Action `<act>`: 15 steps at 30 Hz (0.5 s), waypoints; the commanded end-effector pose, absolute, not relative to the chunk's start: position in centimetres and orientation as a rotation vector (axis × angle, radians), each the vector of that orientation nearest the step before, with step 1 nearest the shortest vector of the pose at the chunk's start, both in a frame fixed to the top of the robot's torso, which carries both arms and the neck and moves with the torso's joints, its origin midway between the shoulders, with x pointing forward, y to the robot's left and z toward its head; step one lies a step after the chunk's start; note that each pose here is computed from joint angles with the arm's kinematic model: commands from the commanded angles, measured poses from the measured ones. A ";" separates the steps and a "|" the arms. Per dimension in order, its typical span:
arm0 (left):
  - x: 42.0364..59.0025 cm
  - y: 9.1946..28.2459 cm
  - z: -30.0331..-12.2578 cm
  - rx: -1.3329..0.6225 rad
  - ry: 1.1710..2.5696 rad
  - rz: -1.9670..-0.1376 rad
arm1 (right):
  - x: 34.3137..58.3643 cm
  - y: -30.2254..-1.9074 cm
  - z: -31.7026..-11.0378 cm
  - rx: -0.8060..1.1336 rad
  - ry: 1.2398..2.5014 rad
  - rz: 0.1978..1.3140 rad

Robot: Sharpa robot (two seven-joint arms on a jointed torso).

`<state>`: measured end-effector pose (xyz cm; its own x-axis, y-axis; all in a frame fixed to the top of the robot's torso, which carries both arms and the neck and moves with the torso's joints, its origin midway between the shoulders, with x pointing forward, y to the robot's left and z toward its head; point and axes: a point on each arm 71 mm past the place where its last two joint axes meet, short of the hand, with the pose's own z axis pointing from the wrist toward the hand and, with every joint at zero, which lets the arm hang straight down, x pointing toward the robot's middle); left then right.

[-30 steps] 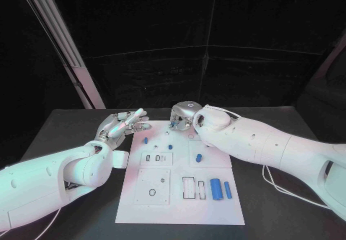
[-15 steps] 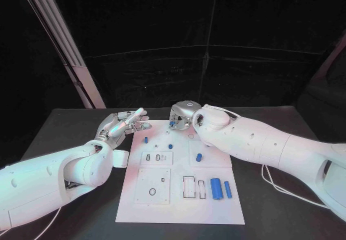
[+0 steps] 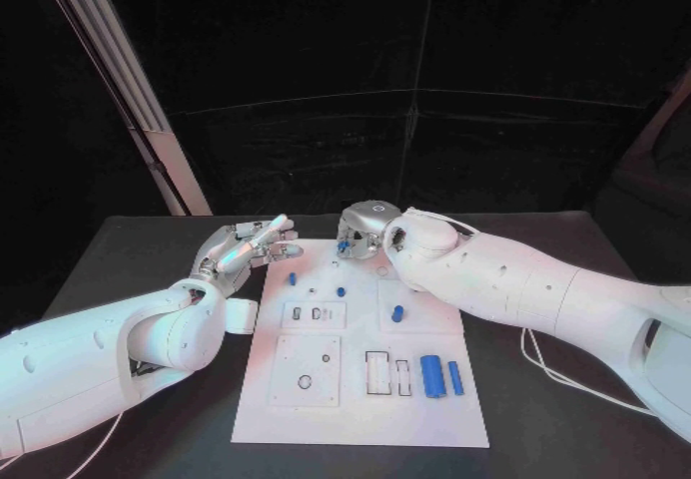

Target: Assemble the parts on the task board

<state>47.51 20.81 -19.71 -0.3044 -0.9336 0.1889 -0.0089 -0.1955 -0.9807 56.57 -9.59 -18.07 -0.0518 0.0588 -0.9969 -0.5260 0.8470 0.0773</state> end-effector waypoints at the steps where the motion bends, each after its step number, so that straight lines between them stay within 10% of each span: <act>1: 47.5 20.7 -19.5 -1.165 1.320 -1.607 | 56.5 -9.3 -17.9 -0.390 1.554 0.507; 15: 47.6 20.7 -19.5 -1.165 1.322 -1.606 | 56.6 -9.3 -18.1 -0.387 1.570 0.495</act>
